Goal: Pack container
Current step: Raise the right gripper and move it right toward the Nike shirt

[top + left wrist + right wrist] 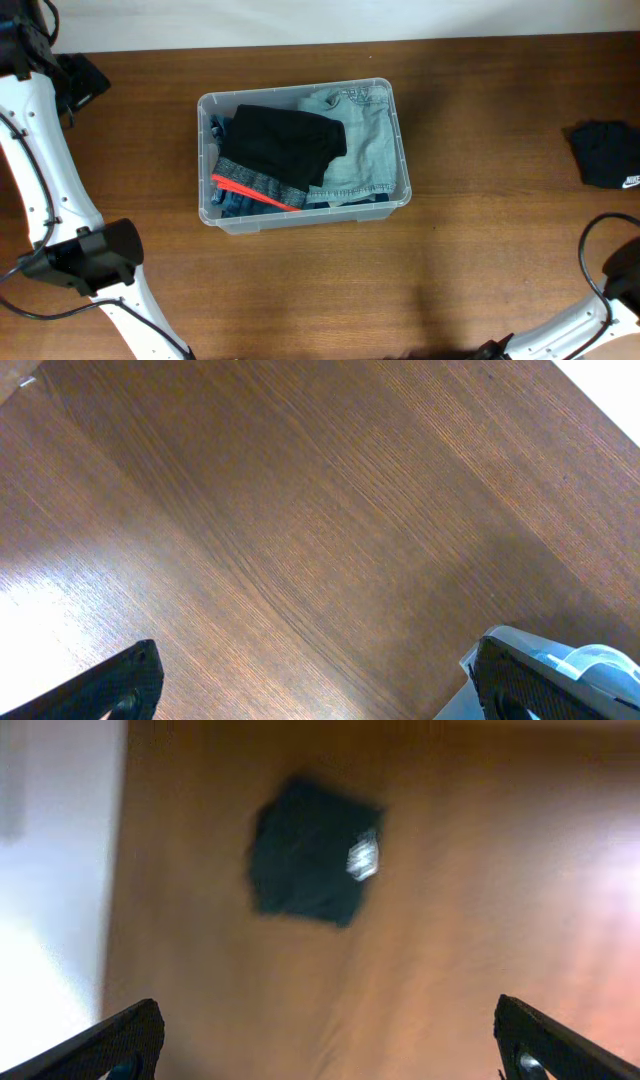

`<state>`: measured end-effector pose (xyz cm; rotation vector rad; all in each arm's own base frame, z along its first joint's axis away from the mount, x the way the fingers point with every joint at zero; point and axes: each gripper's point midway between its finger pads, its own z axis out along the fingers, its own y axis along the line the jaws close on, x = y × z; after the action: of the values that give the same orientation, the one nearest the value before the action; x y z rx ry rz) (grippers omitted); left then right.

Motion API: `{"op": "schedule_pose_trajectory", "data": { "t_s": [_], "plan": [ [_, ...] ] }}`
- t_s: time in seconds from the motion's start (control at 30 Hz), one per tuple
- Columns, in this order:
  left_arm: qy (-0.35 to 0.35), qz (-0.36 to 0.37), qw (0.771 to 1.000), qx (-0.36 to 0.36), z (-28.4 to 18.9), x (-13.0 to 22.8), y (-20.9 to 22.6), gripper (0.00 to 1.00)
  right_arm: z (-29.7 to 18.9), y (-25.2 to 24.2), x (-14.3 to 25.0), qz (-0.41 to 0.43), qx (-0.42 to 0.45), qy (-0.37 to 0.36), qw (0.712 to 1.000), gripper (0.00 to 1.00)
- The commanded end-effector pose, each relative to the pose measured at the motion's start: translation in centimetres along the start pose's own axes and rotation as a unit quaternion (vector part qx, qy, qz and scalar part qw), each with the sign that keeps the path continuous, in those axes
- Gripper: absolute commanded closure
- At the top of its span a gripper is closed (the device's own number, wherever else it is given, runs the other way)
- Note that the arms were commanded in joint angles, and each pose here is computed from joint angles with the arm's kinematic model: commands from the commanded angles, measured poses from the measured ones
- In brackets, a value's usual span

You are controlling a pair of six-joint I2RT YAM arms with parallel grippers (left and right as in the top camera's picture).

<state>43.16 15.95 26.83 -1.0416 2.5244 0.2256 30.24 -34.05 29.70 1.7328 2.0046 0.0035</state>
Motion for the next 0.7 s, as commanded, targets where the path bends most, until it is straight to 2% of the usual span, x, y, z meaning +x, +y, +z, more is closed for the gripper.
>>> {"op": "schedule_pose_trajectory", "data": {
  "t_s": [0.0, 0.13, 0.37, 0.53, 0.67],
  "plan": [
    [-0.005, -0.003, 1.000, 0.000, -0.6, 0.0, 0.2, 0.01, -0.2, -2.3, -1.5, -0.058, 0.091, -0.052, 0.993, 0.01],
    [-0.005, -0.003, 1.000, 0.000, -0.6, 0.0, 0.2, 0.01, 0.0, -0.6, -0.5, -0.079, 0.073, -0.044, 0.993, 0.01],
    [-0.005, -0.003, 1.000, 0.000, -0.6, 0.0, 0.2, 0.01, -0.8, 1.7, 1.2, -0.113, 0.153, -0.102, 0.976, 0.01],
    [-0.005, -0.003, 1.000, 0.000, -0.6, 0.0, 0.2, 0.01, -1.3, 5.8, 4.7, -0.172, 0.153, -0.117, 0.966, 0.01],
    [-0.005, -0.003, 1.000, 0.000, -0.6, 0.0, 0.2, 0.01, -1.6, 9.9, 8.8, -0.264, 0.119, -0.105, 0.951, 0.01]
  ]
}}
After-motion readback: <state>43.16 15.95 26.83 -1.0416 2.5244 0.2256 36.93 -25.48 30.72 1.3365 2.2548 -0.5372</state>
